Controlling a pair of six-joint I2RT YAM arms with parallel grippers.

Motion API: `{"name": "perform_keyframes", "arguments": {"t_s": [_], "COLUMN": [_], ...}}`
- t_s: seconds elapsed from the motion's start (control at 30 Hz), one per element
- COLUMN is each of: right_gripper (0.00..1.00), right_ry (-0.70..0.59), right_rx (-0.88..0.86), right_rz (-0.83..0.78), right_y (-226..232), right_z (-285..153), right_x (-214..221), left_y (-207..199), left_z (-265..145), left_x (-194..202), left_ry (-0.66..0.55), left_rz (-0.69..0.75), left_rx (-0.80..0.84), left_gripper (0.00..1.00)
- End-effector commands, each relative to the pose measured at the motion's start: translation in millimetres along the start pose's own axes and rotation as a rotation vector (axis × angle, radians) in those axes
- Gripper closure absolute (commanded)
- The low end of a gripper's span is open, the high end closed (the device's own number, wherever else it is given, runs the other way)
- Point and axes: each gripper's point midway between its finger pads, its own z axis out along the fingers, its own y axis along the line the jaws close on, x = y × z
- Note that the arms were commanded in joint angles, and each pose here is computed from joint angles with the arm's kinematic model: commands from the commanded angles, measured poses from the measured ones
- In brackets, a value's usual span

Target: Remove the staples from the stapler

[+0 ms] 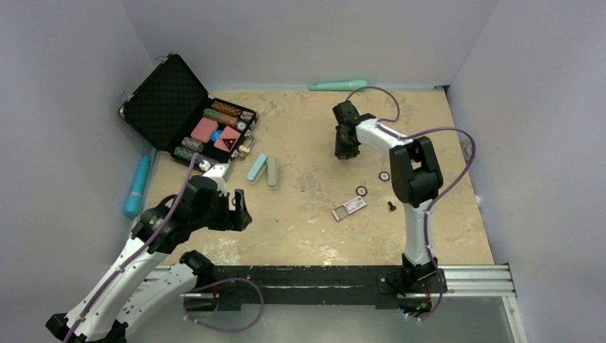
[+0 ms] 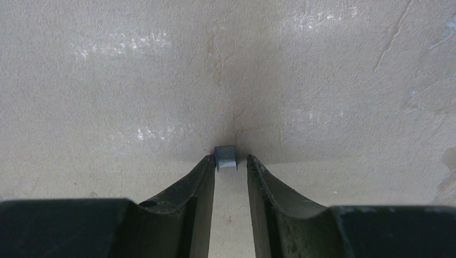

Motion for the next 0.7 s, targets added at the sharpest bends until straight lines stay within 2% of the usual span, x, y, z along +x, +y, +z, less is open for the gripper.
{"name": "perform_keyframes", "arguments": {"t_s": [0.0,0.4,0.67], "right_gripper": [0.69,0.78,0.79], "right_ry": [0.013,0.017,0.010], "right_rx": [-0.007,-0.007,-0.019], "right_rz": [-0.012,-0.025,-0.024], "right_y": [4.0,5.2,6.5], "right_z": [6.2,6.0,-2.6], "right_x": [0.7,-2.2,-5.2], "left_y": [-0.1,0.2,-2.1], "left_z": [-0.6,-0.4,-0.4], "left_x": [-5.1,-5.4,-5.4], "left_ry": [-0.025,-0.026,-0.024], "left_rz": [0.001,-0.004,0.001], "left_rx": [-0.001,-0.002,0.014], "left_gripper": [0.16,0.16,0.17]}}
